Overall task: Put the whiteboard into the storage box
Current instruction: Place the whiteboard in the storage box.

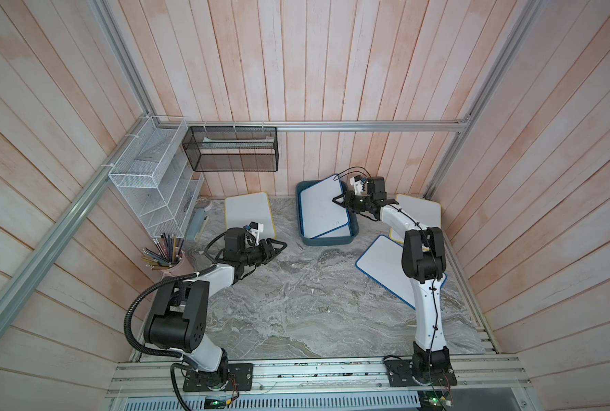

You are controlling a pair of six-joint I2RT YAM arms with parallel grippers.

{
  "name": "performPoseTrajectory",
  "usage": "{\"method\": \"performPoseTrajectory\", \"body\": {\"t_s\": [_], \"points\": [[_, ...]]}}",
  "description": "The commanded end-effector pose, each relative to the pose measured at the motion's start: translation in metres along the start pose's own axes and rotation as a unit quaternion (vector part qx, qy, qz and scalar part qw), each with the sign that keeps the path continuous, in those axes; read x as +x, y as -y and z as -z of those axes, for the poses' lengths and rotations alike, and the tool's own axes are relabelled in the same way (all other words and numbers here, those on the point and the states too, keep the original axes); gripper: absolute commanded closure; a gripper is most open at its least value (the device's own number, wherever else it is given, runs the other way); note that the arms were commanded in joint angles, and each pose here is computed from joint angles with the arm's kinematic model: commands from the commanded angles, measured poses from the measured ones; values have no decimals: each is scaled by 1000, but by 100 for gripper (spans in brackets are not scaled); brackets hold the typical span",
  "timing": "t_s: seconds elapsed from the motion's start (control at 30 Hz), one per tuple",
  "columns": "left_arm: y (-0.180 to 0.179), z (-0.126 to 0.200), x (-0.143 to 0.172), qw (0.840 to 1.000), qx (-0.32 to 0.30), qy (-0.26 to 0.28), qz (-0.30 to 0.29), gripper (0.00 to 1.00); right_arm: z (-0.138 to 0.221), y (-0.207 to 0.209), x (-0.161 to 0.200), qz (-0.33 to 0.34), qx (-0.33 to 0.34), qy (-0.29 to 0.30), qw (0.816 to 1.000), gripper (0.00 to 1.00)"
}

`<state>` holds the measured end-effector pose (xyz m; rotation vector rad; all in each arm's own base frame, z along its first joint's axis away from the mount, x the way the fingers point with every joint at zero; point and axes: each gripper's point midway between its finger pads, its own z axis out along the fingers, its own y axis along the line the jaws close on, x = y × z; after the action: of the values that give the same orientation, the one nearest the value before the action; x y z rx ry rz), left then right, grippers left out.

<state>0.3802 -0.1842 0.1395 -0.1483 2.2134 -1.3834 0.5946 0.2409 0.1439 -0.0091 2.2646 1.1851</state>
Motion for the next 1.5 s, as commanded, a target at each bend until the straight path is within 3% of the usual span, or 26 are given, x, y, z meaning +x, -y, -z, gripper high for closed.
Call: {"method": "performPoseTrajectory", "body": {"t_s": [0.0, 0.3, 0.7, 1.17, 1.3, 1.47], "points": [[14, 1, -10, 1000, 8, 8, -27, 46, -11, 5, 10, 33, 39, -23, 998, 64], [15, 0, -9, 1000, 12, 6, -26, 46, -23, 24, 14, 56, 99, -61, 992, 60], [7, 0, -6, 1000, 1, 3, -25, 46, 3, 42, -6, 114, 209, -35, 971, 57], [7, 1, -7, 1000, -3, 4, -26, 46, 27, 40, -21, 147, 261, -20, 954, 56], [6, -1, -7, 1000, -3, 4, -26, 46, 41, 32, -30, 161, 280, -7, 946, 43], [5, -2, -8, 1000, -4, 4, -25, 46, 51, 11, -37, 174, 269, 9, 947, 41]]}}
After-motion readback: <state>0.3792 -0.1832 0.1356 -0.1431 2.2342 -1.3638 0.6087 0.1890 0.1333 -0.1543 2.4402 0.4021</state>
